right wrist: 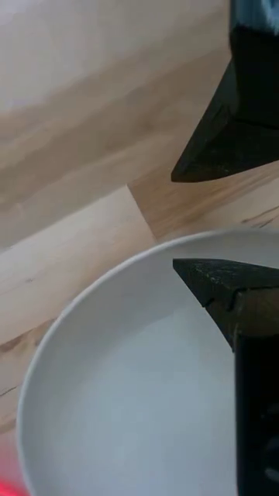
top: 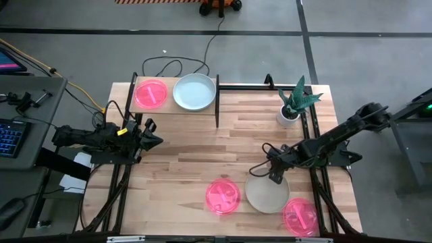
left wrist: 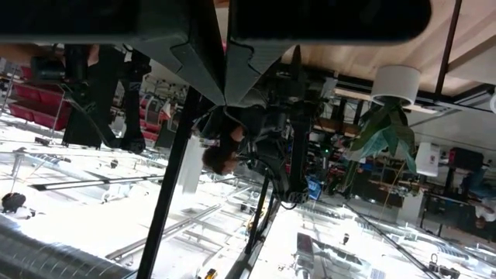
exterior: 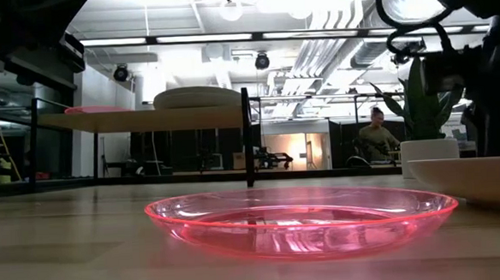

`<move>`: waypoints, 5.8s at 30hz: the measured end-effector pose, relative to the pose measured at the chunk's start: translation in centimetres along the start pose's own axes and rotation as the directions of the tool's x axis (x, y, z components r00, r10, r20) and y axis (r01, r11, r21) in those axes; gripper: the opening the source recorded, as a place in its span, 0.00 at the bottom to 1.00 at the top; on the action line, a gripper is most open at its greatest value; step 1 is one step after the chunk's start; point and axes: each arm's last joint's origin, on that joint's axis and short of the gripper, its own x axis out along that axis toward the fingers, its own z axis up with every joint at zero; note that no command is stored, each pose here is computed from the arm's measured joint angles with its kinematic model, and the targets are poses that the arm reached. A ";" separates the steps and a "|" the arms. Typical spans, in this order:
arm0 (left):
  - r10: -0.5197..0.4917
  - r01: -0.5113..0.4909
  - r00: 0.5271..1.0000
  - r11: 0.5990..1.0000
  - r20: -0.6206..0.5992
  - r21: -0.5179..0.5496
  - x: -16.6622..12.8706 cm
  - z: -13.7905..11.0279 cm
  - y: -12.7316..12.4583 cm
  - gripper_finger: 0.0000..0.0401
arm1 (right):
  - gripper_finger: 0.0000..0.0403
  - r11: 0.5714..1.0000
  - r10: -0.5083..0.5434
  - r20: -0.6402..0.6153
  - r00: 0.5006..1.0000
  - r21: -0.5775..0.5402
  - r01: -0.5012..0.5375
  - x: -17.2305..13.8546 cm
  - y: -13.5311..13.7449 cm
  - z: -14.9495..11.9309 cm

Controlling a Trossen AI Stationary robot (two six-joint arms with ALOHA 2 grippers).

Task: Place and stack plates onto a shelf
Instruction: Stack the brown plate on top of the white plate on the shelf, then stack the bottom transparent pink plate on top of the pink transparent plate on the shelf

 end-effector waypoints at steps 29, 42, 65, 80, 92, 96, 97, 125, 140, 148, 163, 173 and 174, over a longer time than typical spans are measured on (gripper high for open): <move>-0.003 0.003 1.000 1.000 0.012 0.000 0.0 0.1 0.0 0.00 | 0.00 0.943 0.326 0.111 0.939 0.032 -0.331 1.0 0.3 3.2; -0.010 0.010 0.999 1.000 0.038 0.000 0.0 0.4 -0.1 0.00 | 0.00 0.849 0.515 0.499 0.697 -0.179 -0.498 -4.6 -0.2 13.0; -0.027 0.022 0.996 0.998 0.087 0.053 0.0 0.9 -0.2 0.00 | 0.00 0.943 -0.254 0.727 0.637 0.332 -0.004 -9.0 -8.8 37.2; -0.023 0.019 0.997 0.998 0.073 0.052 0.0 0.7 -0.2 0.00 | 0.00 0.938 -0.276 0.646 0.711 0.342 0.054 -9.5 -8.9 38.8; -0.023 0.019 0.997 0.998 0.073 0.053 0.0 0.7 -0.2 0.00 | 0.05 0.954 -0.239 0.649 0.722 0.295 0.050 -9.3 -8.9 38.8; -0.023 0.019 0.997 0.998 0.073 0.052 0.0 0.7 -0.2 0.00 | 0.16 0.958 -0.238 0.646 0.725 0.280 0.065 -9.3 -8.9 38.8; -0.023 0.019 0.997 0.998 0.073 0.053 0.0 0.7 -0.2 0.00 | 0.19 0.959 -0.238 0.646 0.725 0.273 0.071 -9.3 -8.9 38.8; 0.044 -0.044 0.999 0.998 0.001 0.044 0.0 -0.1 0.1 0.00 | 0.35 0.938 -0.279 0.143 0.950 -0.169 0.301 -5.7 -0.5 23.4; 0.048 -0.048 0.999 0.997 -0.002 0.061 0.0 -0.1 0.2 0.00 | 0.35 0.914 0.371 0.346 0.862 0.031 -0.405 2.5 5.5 9.3; 0.053 -0.051 0.998 0.997 -0.023 0.063 0.0 -0.3 0.2 0.00 | 0.35 0.907 0.275 0.421 0.864 0.185 -0.379 4.0 7.3 6.6; 0.060 -0.056 0.997 0.996 -0.049 0.065 0.0 -0.5 0.3 0.00 | 0.35 0.851 0.407 0.373 0.834 0.176 -0.495 9.5 8.6 6.0; 0.060 -0.057 0.997 0.996 -0.050 0.066 0.0 -0.6 0.3 0.00 | 0.35 0.920 0.368 0.317 0.874 0.011 -0.392 10.3 10.6 7.4; 0.060 -0.057 0.997 0.996 -0.051 0.066 0.0 -0.6 0.3 0.00 | 0.35 0.930 0.349 0.301 0.888 0.003 -0.367 10.4 10.8 7.5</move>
